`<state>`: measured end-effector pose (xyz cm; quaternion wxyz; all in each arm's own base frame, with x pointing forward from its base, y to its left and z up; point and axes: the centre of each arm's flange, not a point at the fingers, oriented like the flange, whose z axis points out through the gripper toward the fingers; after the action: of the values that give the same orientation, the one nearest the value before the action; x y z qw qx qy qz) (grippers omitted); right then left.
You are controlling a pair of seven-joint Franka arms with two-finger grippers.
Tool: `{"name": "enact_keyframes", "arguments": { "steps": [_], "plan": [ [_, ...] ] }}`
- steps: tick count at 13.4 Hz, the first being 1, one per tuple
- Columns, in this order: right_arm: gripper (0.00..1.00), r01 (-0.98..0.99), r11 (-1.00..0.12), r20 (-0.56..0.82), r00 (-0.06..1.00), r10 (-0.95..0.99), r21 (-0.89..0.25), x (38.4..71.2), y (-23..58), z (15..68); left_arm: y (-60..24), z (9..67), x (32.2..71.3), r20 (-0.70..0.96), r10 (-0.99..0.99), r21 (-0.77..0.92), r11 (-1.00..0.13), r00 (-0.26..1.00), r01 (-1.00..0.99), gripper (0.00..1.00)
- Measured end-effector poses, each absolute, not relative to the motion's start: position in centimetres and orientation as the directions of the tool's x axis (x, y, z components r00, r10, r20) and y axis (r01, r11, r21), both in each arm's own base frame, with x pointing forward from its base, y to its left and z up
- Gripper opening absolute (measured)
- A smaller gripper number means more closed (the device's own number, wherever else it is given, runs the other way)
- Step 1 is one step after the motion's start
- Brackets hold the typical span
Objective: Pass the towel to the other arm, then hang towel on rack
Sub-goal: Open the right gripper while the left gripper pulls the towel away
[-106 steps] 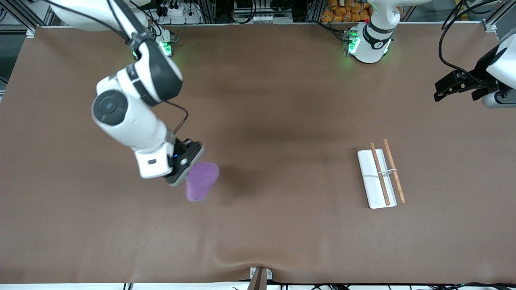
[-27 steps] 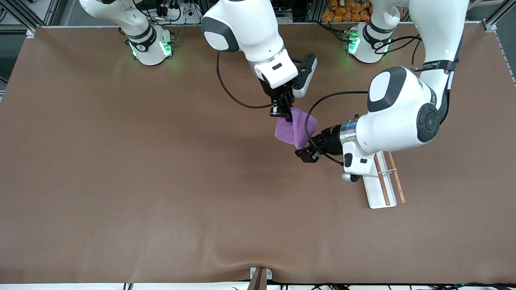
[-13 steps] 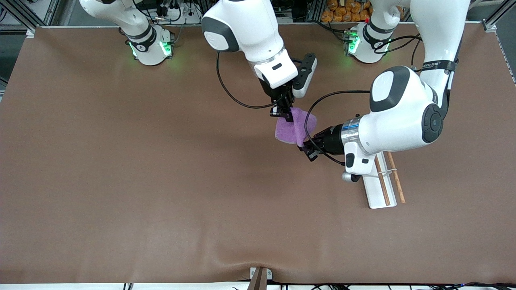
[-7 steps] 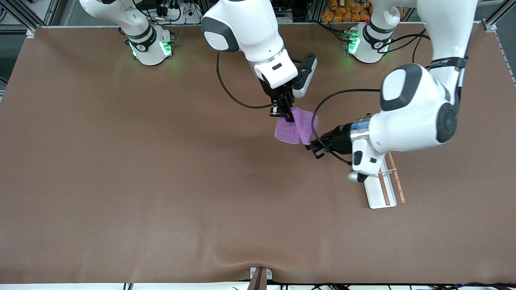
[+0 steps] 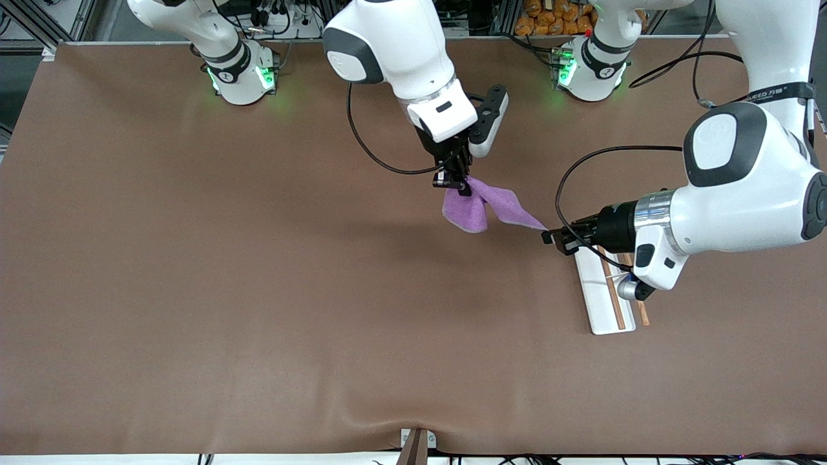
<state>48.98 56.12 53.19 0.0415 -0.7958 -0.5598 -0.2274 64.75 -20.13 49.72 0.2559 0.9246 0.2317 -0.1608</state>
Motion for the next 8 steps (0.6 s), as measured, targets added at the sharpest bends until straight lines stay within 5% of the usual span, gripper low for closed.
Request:
{"name": "enact_keyframes", "arguments": {
  "steps": [2,8],
  "plan": [
    [0.08,0.909,-0.371,0.410,0.271,0.871,0.189,49.0,56.1,53.2,-19.2,50.2,64.7,-0.399,0.313,0.415,-0.776,0.862,0.474,0.01],
    [0.76,0.905,-0.379,0.405,0.280,0.871,0.191,49.4,55.8,53.1,-16.4,51.5,64.8,-0.368,0.268,0.445,-0.790,0.890,0.422,0.01]
  ]
}}
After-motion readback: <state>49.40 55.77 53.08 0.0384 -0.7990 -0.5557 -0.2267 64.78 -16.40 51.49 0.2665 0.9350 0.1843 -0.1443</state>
